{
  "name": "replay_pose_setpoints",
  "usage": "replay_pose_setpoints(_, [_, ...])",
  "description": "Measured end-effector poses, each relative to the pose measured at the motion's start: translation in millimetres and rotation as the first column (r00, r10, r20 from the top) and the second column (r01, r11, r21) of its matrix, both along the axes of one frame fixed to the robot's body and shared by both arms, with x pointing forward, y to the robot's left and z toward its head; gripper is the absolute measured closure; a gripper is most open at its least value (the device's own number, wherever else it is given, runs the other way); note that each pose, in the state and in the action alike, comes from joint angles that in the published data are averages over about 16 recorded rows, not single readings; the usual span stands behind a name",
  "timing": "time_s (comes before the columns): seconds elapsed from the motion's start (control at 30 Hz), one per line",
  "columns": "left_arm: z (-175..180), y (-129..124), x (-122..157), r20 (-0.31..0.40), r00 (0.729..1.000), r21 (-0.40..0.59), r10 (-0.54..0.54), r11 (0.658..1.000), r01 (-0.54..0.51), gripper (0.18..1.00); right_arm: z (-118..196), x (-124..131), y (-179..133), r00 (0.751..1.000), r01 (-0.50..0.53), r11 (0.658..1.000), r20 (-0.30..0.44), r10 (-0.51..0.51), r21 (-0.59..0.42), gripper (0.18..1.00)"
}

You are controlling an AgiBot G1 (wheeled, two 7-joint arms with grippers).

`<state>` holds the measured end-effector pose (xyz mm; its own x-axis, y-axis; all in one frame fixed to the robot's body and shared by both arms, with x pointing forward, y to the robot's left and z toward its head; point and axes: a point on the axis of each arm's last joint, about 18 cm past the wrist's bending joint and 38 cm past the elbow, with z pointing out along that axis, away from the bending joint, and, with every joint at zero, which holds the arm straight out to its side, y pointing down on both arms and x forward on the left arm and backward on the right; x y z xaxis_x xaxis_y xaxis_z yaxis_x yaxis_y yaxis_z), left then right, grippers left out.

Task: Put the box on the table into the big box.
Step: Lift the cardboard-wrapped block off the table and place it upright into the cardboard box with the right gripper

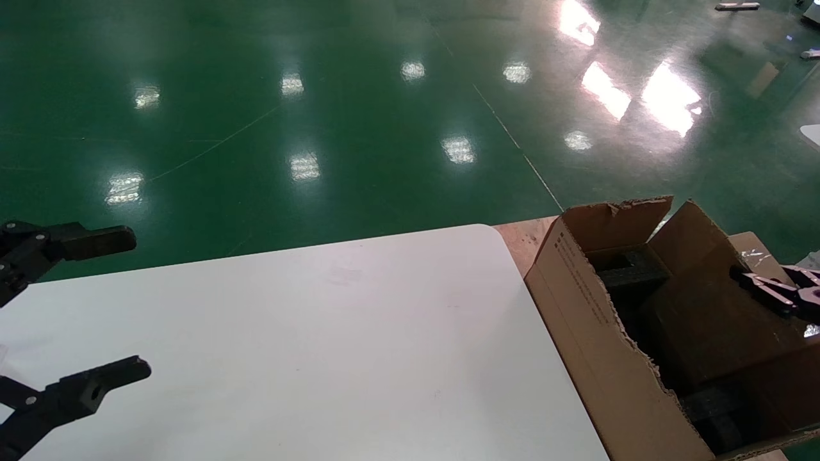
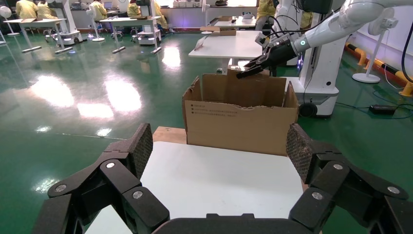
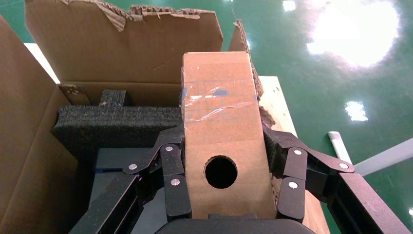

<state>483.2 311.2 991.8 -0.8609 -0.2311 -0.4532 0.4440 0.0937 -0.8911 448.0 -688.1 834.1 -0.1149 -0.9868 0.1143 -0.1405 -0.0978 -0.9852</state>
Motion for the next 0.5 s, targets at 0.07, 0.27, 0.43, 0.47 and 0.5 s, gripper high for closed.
replay_pose_setpoints(0.07, [0,0,0,0.000,1.000,0.000,0.000,1.000,0.000,0.184,-3,0,0,1.000,0.002,1.000,-0.005,-0.002,0.003,0.714])
replay_pose_setpoints(0.27, [0,0,0,0.000,1.000,0.000,0.000,1.000,0.000,0.184,-11,2,-1,1.000,0.003,1.000,-0.019,-0.003,0.007,0.714])
replay_pose_setpoints(0.43, [0,0,0,0.000,1.000,0.000,0.000,1.000,0.000,0.184,-17,5,-1,0.999,0.006,1.000,-0.033,-0.006,0.009,0.714])
replay_pose_setpoints(0.47, [0,0,0,0.000,1.000,0.000,0.000,1.000,0.000,0.184,-19,5,-1,0.999,0.006,1.000,-0.036,-0.006,0.009,0.714])
replay_pose_setpoints(0.5, [0,0,0,0.000,1.000,0.000,0.000,1.000,0.000,0.184,-20,6,-1,0.999,0.007,1.000,-0.039,-0.007,0.009,0.714])
